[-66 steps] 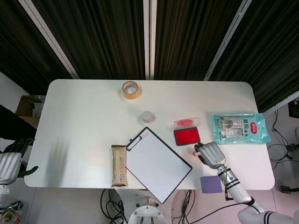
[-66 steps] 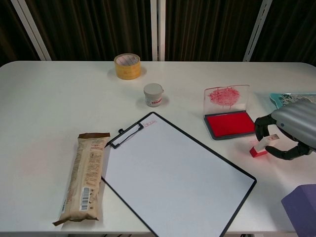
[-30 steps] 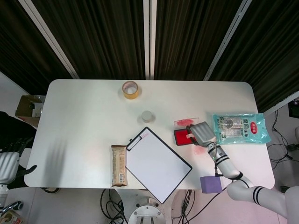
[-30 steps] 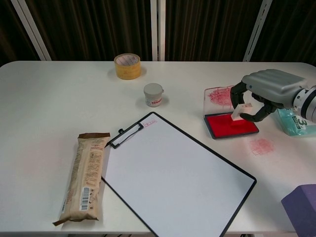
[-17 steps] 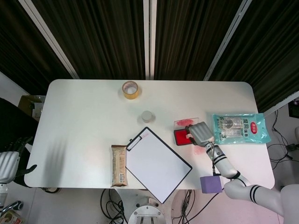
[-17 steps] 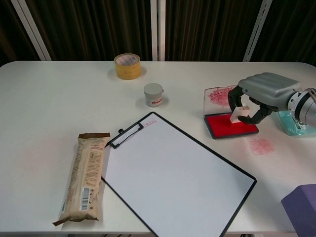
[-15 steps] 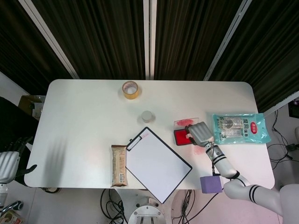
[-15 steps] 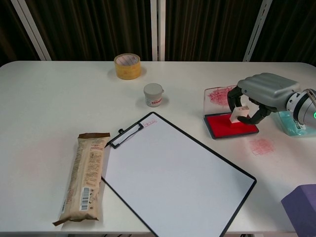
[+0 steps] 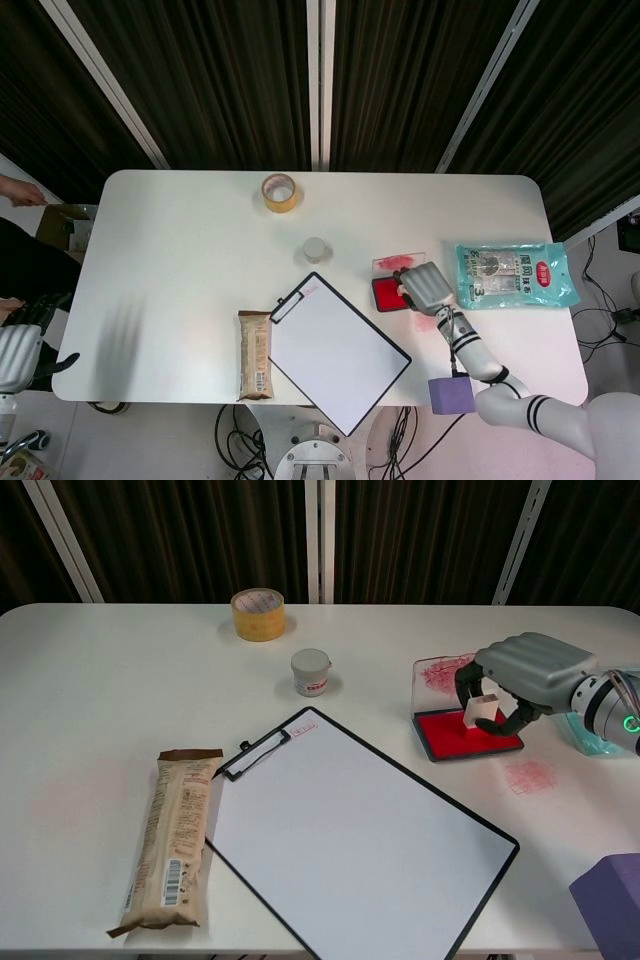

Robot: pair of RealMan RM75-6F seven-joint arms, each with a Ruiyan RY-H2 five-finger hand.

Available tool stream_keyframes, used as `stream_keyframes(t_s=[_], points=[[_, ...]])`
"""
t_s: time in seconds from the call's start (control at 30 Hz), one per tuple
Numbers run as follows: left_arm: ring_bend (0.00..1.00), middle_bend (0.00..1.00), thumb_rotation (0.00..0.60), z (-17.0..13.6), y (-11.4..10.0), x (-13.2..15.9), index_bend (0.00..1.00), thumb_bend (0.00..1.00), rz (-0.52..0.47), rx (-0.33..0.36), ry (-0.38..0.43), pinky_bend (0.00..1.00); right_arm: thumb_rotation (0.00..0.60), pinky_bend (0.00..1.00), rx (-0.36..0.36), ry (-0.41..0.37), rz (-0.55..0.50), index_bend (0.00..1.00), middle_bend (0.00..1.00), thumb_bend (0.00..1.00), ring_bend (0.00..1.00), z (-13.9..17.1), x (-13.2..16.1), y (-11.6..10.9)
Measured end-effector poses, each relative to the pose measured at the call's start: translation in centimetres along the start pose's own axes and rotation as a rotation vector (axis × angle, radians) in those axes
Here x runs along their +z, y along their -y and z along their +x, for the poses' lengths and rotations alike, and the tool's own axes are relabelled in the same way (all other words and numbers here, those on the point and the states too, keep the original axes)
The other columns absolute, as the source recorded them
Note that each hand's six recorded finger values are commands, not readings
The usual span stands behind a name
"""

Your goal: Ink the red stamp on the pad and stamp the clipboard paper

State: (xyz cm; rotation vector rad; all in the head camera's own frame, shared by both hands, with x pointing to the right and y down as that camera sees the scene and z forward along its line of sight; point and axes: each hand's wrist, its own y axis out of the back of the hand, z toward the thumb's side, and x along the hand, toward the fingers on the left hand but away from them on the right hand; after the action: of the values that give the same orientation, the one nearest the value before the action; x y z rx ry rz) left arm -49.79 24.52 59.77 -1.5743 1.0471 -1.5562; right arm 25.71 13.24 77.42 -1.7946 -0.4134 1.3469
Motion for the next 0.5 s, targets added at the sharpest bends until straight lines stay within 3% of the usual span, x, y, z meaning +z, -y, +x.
stream_keyframes(t_s=[0.5], points=[[0.13,0.16,0.600,-0.12,-0.11,-0.07,0.14,0.00,-0.002,0.007,-0.001,0.25,0.600,1.00,-0.028,0.002,-0.023,1.00,0.92,0.48,0.93,0.00,0.03,-0.46]])
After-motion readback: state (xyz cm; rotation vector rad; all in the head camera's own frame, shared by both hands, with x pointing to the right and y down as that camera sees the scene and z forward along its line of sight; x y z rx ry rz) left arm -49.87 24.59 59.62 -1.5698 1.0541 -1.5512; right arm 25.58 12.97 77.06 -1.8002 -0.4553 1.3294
